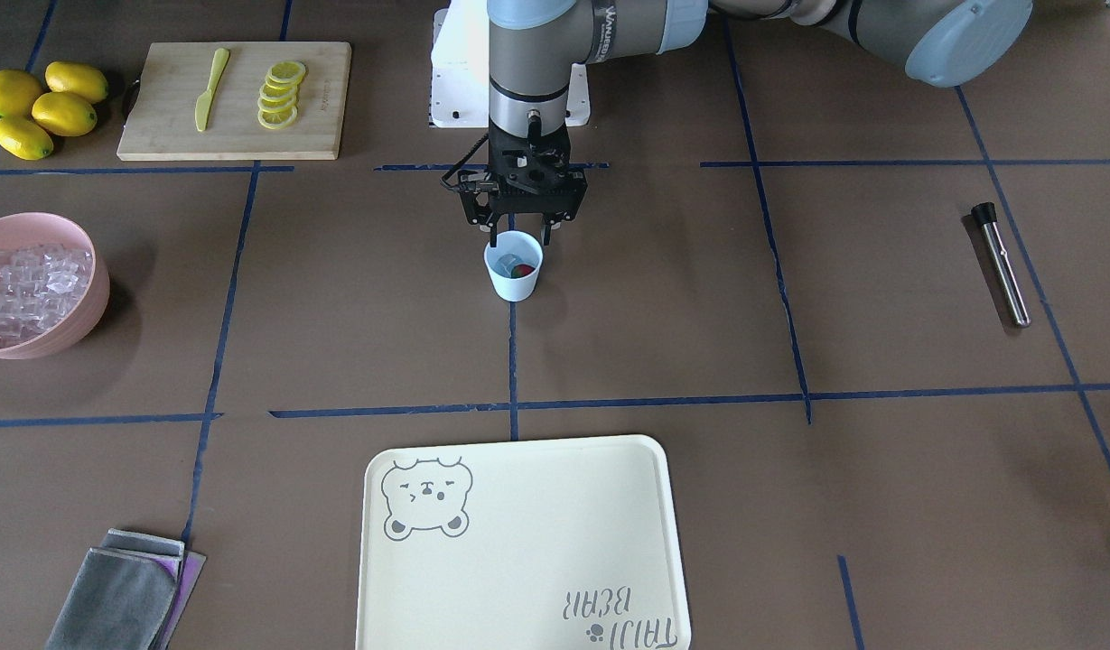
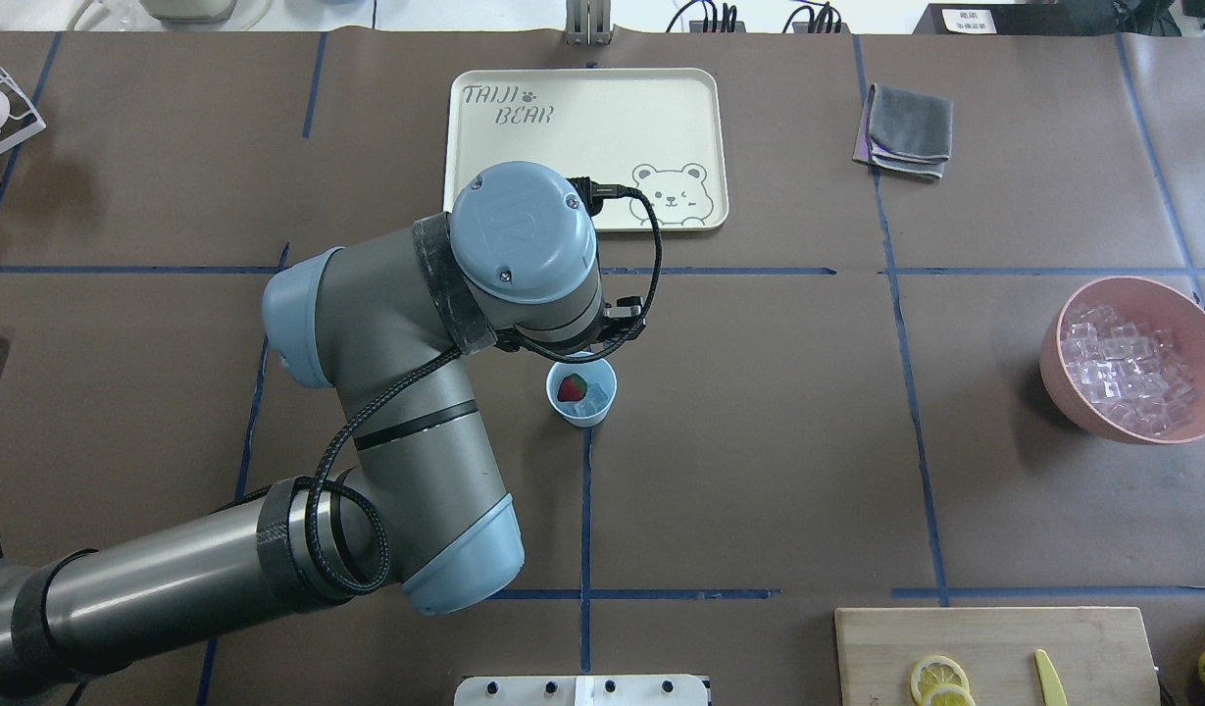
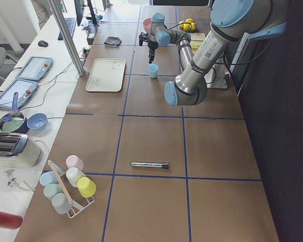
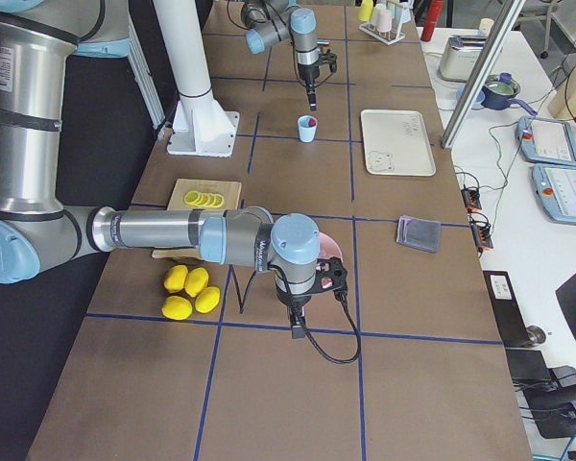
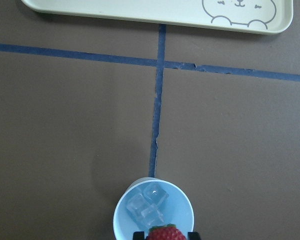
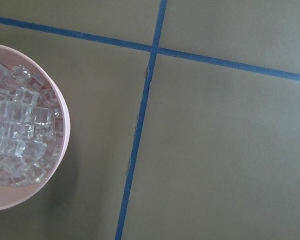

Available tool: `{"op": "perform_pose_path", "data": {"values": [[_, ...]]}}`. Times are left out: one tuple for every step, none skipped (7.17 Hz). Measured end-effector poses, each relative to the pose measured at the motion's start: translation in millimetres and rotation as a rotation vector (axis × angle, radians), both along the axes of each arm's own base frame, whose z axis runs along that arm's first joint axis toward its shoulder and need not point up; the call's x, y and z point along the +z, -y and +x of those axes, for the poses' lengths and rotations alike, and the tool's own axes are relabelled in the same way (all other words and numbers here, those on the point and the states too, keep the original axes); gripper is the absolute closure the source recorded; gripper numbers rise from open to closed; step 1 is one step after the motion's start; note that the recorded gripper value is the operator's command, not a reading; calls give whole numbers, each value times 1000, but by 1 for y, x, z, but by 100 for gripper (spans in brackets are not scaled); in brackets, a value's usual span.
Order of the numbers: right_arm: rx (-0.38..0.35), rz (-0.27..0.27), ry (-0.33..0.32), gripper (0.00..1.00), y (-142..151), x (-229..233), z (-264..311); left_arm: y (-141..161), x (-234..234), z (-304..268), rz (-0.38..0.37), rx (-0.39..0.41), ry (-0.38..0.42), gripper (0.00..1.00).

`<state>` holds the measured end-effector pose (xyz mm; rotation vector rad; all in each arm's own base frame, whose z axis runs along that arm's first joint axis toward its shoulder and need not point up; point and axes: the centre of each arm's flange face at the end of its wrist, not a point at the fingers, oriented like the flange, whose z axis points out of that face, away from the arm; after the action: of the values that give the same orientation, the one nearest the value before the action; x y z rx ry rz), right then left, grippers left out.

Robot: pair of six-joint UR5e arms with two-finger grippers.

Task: Mash ice and strawberries in cup
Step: 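Carry the strawberry with the left gripper over the cup and lower it, then open the left gripper to drop the strawberry, then withdraw it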

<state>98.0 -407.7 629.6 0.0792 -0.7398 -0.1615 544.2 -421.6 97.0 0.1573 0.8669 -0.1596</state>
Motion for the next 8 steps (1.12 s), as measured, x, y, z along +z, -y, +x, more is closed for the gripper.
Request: {"op": "perform_pose_path", "data": {"values": [[0, 0, 0, 1, 0, 0, 0, -1, 1, 1, 2, -2, 4, 0], [0, 1, 0, 1, 0, 0, 0, -2, 6, 1, 2, -1, 10, 0], [0, 1, 0, 1, 1, -1, 0, -4, 18, -3, 7, 8, 22, 0], [0, 2, 0, 1, 1, -1, 0, -8, 35, -16, 43, 40, 41, 0], [0, 2, 0, 1, 1, -1, 0, -14, 59, -46, 111, 94, 76, 0], [0, 1, 0, 1, 1, -1, 0, -12, 85, -92, 177, 147, 121, 0], [0, 1, 0, 1, 1, 0, 0, -2, 117, -149, 216, 204, 155, 0], [0, 1, 0, 1, 1, 0, 0, 12, 160, -218, 225, 271, 176, 0]]}}
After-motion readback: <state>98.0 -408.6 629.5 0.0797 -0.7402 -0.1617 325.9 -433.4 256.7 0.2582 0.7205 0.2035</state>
